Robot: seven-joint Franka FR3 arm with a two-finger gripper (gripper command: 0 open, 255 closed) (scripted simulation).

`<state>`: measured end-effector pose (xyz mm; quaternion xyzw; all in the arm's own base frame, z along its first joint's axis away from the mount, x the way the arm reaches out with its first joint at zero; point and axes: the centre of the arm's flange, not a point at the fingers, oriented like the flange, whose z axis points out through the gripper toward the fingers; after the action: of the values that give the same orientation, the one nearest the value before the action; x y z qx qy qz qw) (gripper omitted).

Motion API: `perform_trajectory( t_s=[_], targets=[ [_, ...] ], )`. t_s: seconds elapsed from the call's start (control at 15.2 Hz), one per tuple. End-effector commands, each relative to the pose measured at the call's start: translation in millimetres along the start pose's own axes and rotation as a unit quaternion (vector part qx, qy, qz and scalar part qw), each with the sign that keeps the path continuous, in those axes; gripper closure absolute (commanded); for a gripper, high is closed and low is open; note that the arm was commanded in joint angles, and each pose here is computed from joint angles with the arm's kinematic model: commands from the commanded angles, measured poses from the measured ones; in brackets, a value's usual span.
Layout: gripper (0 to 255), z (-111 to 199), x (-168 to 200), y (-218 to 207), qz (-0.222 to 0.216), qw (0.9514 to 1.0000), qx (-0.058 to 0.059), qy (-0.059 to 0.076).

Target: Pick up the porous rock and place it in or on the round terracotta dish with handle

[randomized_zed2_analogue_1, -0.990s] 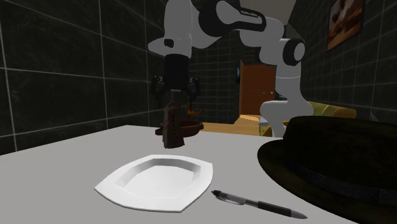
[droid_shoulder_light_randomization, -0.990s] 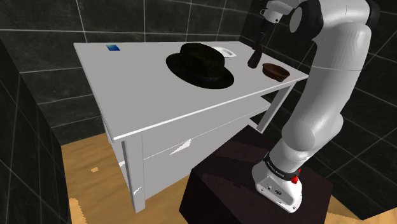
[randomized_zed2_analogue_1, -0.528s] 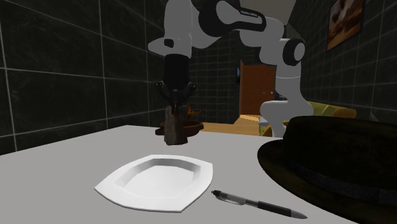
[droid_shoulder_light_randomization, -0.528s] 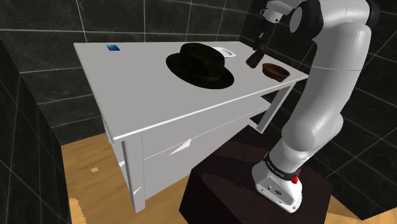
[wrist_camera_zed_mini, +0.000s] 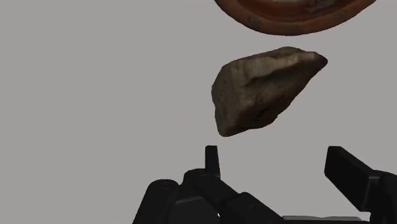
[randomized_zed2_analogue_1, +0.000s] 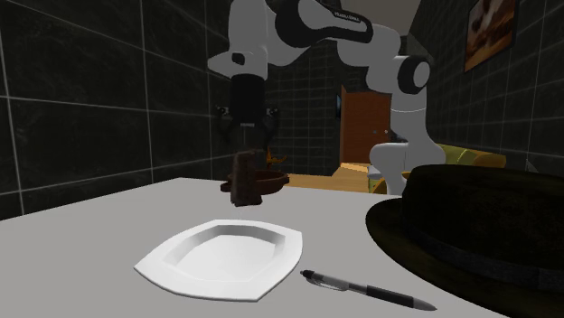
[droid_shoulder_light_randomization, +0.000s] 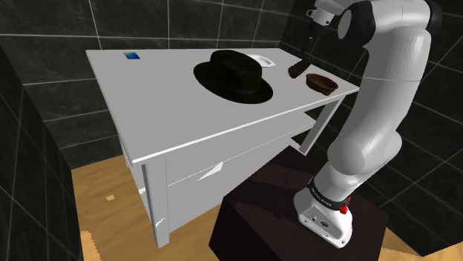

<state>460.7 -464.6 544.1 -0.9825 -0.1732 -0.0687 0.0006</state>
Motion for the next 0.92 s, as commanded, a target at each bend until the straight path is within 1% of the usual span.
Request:
perform_trajectory(
  t_s=[0.0,0.07,0.13,0.59,0.86],
  targets=[
    [0,-13,-21,14,-0.073,0.9969,0.027,0.008],
    [0,-20,-31,23,-0.11,0.993,0.041,0.012],
    [0,-24,-37,29,-0.132,0.99,0.05,0.014],
    [0,13,-36,25,-0.132,0.99,0.05,0.014],
    [0,16,-36,25,-0.132,0.99,0.05,0.014]
  ],
)
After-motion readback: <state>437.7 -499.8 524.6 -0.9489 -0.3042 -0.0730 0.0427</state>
